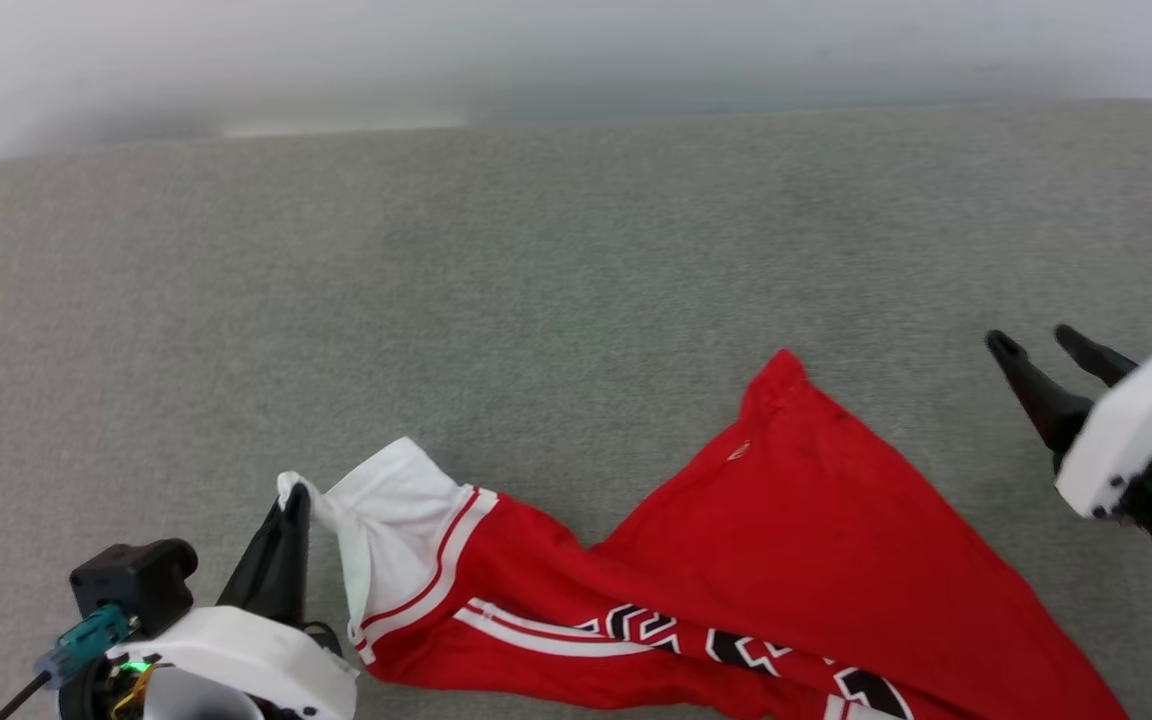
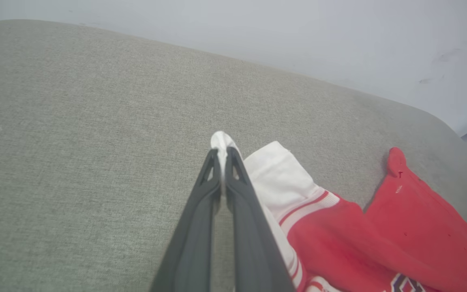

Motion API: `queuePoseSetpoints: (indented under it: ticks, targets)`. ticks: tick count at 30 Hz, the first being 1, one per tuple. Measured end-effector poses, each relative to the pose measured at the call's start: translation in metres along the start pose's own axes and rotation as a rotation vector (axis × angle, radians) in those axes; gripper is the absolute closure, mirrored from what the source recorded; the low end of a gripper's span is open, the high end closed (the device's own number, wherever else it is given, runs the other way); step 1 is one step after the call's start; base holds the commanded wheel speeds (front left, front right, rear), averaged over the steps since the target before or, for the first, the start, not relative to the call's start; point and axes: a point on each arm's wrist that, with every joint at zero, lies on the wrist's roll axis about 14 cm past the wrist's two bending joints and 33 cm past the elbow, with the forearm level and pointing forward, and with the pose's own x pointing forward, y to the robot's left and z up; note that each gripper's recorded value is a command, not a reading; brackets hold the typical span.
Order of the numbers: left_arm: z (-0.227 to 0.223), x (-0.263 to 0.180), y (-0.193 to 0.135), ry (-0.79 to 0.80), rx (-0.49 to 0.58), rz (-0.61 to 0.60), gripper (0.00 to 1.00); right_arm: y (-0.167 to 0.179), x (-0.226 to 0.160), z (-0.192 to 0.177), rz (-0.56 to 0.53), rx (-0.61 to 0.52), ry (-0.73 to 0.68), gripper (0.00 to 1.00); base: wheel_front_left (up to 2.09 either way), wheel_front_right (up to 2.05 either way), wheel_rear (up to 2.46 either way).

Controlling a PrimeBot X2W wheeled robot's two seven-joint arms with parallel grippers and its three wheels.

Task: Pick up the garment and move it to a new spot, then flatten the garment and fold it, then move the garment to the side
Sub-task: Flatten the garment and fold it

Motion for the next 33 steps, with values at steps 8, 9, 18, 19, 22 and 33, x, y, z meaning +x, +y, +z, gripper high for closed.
queuePoseSetpoints:
  ticks: [8,9,18,19,22,33]
  targets:
    - [-0.003,0.01,0.007,0.001,-0.004,0.024,1.0,0.055,0.065,-0.041,0.179,-0.159,0.455,0.0,0.0,0.0,0.0]
    - [-0.004,0.012,0.008,0.0,-0.004,0.027,1.0,0.061,0.07,-0.049,0.195,-0.174,0.507,0.0,0.0,0.0,0.0]
    - [-0.011,0.02,0.024,0.015,0.002,0.077,1.0,0.091,0.094,-0.107,0.291,-0.236,0.787,0.0,0.0,0.0,0.0]
    - [-0.012,0.019,0.026,0.017,0.001,0.082,1.0,0.092,0.095,-0.109,0.295,-0.24,0.804,0.0,0.0,0.0,0.0]
    - [-0.015,0.018,0.028,0.024,-0.001,0.091,1.0,0.092,0.095,-0.112,0.302,-0.257,0.832,1.0,0.0,0.0,0.0]
    - [0.043,0.024,0.033,-0.122,0.088,0.057,1.0,0.112,0.093,-0.054,0.329,-0.252,0.572,1.0,0.0,0.0,0.0]
